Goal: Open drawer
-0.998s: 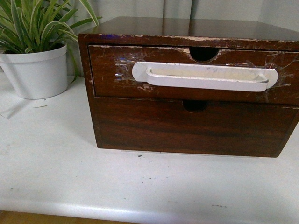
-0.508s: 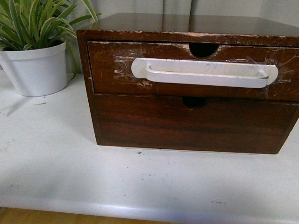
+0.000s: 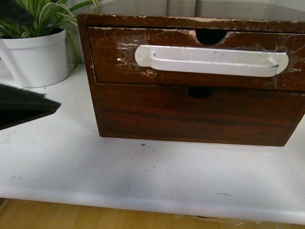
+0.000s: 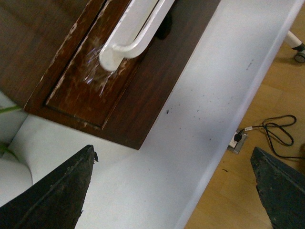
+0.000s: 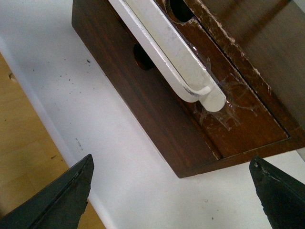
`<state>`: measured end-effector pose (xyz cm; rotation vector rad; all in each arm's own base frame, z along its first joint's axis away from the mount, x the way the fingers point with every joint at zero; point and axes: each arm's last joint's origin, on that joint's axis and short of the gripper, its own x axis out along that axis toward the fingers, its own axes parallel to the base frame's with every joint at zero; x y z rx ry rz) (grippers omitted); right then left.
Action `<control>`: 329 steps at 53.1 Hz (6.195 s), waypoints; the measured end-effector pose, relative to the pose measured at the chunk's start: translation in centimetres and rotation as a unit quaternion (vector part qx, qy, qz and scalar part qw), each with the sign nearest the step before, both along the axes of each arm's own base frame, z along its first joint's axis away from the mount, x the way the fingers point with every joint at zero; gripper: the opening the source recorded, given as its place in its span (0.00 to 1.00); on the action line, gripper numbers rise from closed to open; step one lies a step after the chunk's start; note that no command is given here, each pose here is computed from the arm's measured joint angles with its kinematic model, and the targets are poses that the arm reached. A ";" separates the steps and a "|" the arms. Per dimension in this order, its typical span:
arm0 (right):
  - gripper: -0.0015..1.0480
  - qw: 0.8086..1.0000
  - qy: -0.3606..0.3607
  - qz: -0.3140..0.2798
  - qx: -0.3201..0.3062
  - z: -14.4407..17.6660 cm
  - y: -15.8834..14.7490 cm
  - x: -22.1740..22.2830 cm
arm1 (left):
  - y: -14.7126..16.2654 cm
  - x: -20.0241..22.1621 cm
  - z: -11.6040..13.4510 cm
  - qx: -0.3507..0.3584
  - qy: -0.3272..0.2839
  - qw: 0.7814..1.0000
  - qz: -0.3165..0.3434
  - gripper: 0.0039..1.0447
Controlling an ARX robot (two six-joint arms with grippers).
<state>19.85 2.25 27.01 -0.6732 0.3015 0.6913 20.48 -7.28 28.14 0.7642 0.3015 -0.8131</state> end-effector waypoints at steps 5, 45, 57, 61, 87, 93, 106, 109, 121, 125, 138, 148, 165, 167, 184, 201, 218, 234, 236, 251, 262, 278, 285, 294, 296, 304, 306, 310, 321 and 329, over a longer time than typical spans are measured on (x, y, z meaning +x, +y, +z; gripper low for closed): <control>0.91 1.000 0.007 0.014 -0.021 0.4 0.2 0.9 | -1.4 1.0 0.5 0.015 0.014 0.999 -0.039 0.94; 0.91 0.988 0.028 0.094 -0.123 -0.2 1.7 4.1 | -9.2 8.7 -0.5 0.071 0.044 0.989 -0.118 0.94; 0.91 0.984 0.029 0.112 -0.132 -0.7 3.2 5.2 | -10.0 9.9 -0.9 0.070 0.043 0.989 -0.121 0.94; 0.91 0.984 0.028 0.115 -0.134 -0.8 3.6 5.5 | -10.1 10.1 -1.1 0.069 0.046 0.989 -0.124 0.94; 0.91 0.983 0.031 0.111 -0.140 -1.6 5.2 8.0 | -10.7 11.0 -2.5 0.083 0.071 0.985 -0.132 0.94; 0.91 0.984 0.031 0.109 -0.134 -1.9 5.6 8.4 | -10.7 11.0 -2.5 0.083 0.069 0.985 -0.131 0.94; 0.91 0.984 0.044 0.108 -0.132 -2.6 6.1 8.7 | -10.6 11.1 -2.7 0.083 0.066 0.986 -0.130 0.94; 0.91 0.984 0.045 0.109 -0.133 -2.7 6.2 8.8 | -10.5 11.2 -2.8 0.084 0.065 0.986 -0.131 0.94; 0.91 0.982 0.058 0.123 -0.128 -3.1 6.5 8.7 | -10.4 11.1 -3.0 0.088 0.070 0.984 -0.140 0.94; 0.91 0.980 0.070 0.133 -0.130 -3.0 6.6 8.5 | -10.2 10.8 -3.0 0.097 0.075 0.981 -0.150 0.94; 0.91 0.972 0.088 0.165 -0.144 -2.7 6.7 7.3 | -9.8 9.6 -2.9 0.124 0.078 0.974 -0.173 0.94; 0.91 0.967 0.093 0.184 -0.152 -2.6 6.5 6.1 | -9.7 8.1 -2.9 0.144 0.077 0.968 -0.190 0.94; 0.91 0.960 0.089 0.219 -0.147 -3.2 6.1 3.0 | -9.3 4.6 -3.1 0.168 0.068 0.959 -0.220 0.94; 0.91 0.960 0.091 0.222 -0.145 -3.3 6.1 2.8 | -9.2 4.3 -3.1 0.168 0.068 0.958 -0.221 0.94; 0.91 0.966 0.085 0.216 -0.118 -3.6 6.1 2.4 | -9.0 3.1 -3.2 0.133 0.046 0.966 -0.215 0.94; 0.91 0.980 0.005 0.182 -0.078 -1.6 4.8 1.5 | -8.0 2.7 -0.5 0.026 -0.051 0.985 -0.165 0.94; 0.91 0.992 -0.099 0.081 0.009 -2.6 0.8 -2.4 | -1.7 -1.0 -2.5 -0.144 -0.123 0.981 0.036 0.94; 0.91 0.981 -0.109 -0.073 0.143 -8.2 -2.7 -7.2 | 2.5 -5.6 -8.0 -0.236 -0.141 0.926 0.259 0.94; 0.91 0.979 -0.108 -0.083 0.153 -8.5 -2.9 -7.5 | 2.7 -6.1 -8.6 -0.246 -0.132 0.919 0.277 0.94; 0.91 0.957 -0.093 -0.149 0.230 -10.3 -4.1 -9.1 | 4.1 -9.5 -12.4 -0.308 -0.087 0.852 0.415 0.94; 0.91 0.943 -0.079 -0.169 0.276 -10.3 -4.3 -9.4 | 4.3 -10.2 -12.6 -0.355 -0.083 0.826 0.429 0.94; 0.59 0.881 -0.155 -0.326 0.306 -10.3 -3.7 -10.1 | 5.2 -10.8 -11.4 -0.377 -0.137 0.834 0.380 0.60; 0.30 0.871 -0.153 -0.348 0.312 -10.5 -2.8 -10.1 | 5.9 -10.8 -11.4 -0.371 -0.140 0.836 0.379 0.31; 0.01 0.876 -0.148 -0.331 0.317 -10.5 -2.3 -10.1 | 7.2 -10.7 -11.5 -0.366 -0.143 0.836 0.384 0.04; 0.01 0.876 -0.148 -0.331 0.317 -10.5 -2.3 -10.1 | 7.2 -10.7 -11.5 -0.365 -0.145 0.834 0.386 0.04; 0.01 0.877 -0.147 -0.330 0.317 -10.5 -2.3 -10.1 | 7.2 -10.8 -11.5 -0.366 -0.144 0.836 0.382 0.04; 0.01 0.877 -0.147 -0.330 0.317 -10.5 -2.3 -10.1 | 7.2 -10.8 -11.5 -0.366 -0.144 0.836 0.383 0.04; 0.01 0.877 -0.147 -0.330 0.317 -10.5 -2.3 -10.1 | 7.2 -10.8 -11.5 -0.366 -0.144 0.836 0.383 0.04; 0.25 0.877 -0.147 -0.330 0.317 -10.5 -2.3 -10.1 | 7.3 -10.8 -11.5 -0.366 -0.144 0.836 0.383 0.27; 0.54 0.877 -0.147 -0.330 0.317 -10.5 -2.3 -10.1 | 7.3 -10.8 -11.5 -0.366 -0.144 0.836 0.383 0.57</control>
